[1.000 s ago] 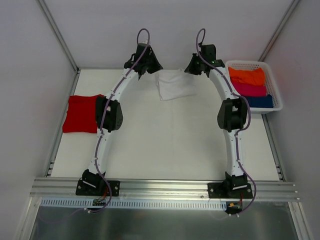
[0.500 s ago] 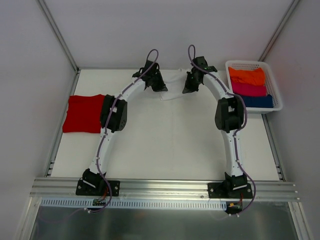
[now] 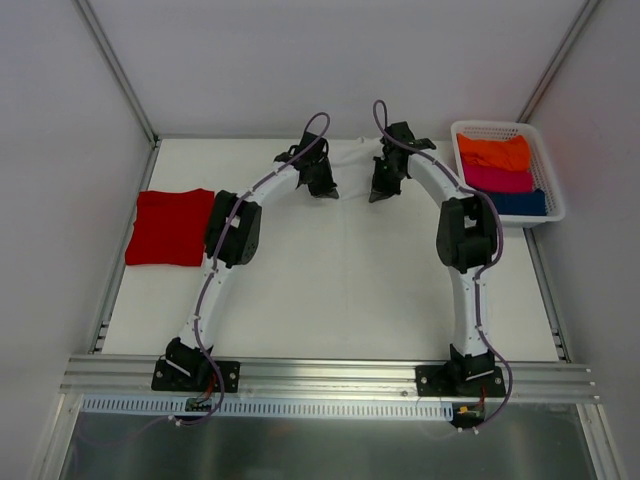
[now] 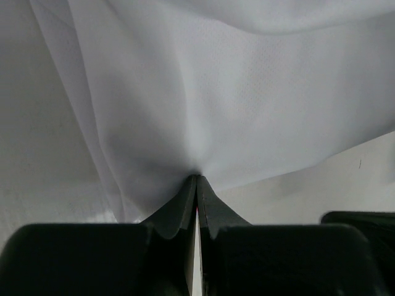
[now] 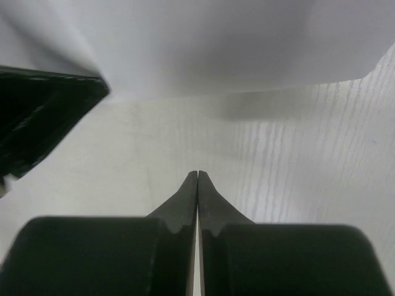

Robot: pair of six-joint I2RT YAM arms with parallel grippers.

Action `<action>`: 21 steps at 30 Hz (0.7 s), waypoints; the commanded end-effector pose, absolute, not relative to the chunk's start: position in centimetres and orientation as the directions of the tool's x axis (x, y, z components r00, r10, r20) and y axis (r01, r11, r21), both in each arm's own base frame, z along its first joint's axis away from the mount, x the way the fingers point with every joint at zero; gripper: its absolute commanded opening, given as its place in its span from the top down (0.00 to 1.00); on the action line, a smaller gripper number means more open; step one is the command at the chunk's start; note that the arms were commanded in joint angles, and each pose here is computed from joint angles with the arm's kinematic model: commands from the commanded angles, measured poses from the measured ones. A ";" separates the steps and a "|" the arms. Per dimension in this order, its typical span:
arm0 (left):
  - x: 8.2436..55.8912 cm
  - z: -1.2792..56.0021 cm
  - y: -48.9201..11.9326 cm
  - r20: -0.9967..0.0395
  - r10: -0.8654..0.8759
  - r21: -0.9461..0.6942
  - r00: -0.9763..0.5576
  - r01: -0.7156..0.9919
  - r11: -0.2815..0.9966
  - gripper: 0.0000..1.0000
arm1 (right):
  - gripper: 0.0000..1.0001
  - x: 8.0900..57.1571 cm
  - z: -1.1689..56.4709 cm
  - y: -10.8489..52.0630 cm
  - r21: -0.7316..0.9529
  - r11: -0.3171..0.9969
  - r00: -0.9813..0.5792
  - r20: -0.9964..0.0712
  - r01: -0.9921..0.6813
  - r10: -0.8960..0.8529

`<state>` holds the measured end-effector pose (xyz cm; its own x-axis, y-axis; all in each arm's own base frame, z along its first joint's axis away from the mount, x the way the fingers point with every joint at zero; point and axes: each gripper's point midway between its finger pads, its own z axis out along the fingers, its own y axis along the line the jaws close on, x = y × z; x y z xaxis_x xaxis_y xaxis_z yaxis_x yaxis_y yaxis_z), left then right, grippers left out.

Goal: Fold and stack the t-shirts
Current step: Fold the long partially folded tshirt into a neat square

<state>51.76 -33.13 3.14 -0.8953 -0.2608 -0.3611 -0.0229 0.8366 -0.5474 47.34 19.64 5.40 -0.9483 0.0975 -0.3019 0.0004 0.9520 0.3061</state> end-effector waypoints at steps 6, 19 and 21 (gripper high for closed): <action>50.3 6.4 -31.7 -0.413 -0.230 -0.491 -0.881 0.002 0.871 1.00 | 0.99 49.9 19.7 20.2 0.361 0.924 -0.796 -0.593 -0.127 0.123; 45.5 6.5 -29.9 -0.367 -0.189 -0.449 -0.911 -0.004 0.894 1.00 | 0.99 50.5 9.4 19.4 0.352 0.936 -0.928 -0.345 0.009 0.139; 44.8 6.9 -29.7 -0.372 -0.178 -0.442 -0.911 0.005 0.897 1.00 | 1.00 50.5 9.3 19.4 0.356 0.934 -0.927 -0.349 0.006 0.139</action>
<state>45.72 -29.70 3.36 -0.9249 -0.2094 -0.3173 -0.0520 0.8964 -0.4402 51.65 19.18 7.81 -0.9197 0.1369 -0.3680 0.0049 0.9412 0.3379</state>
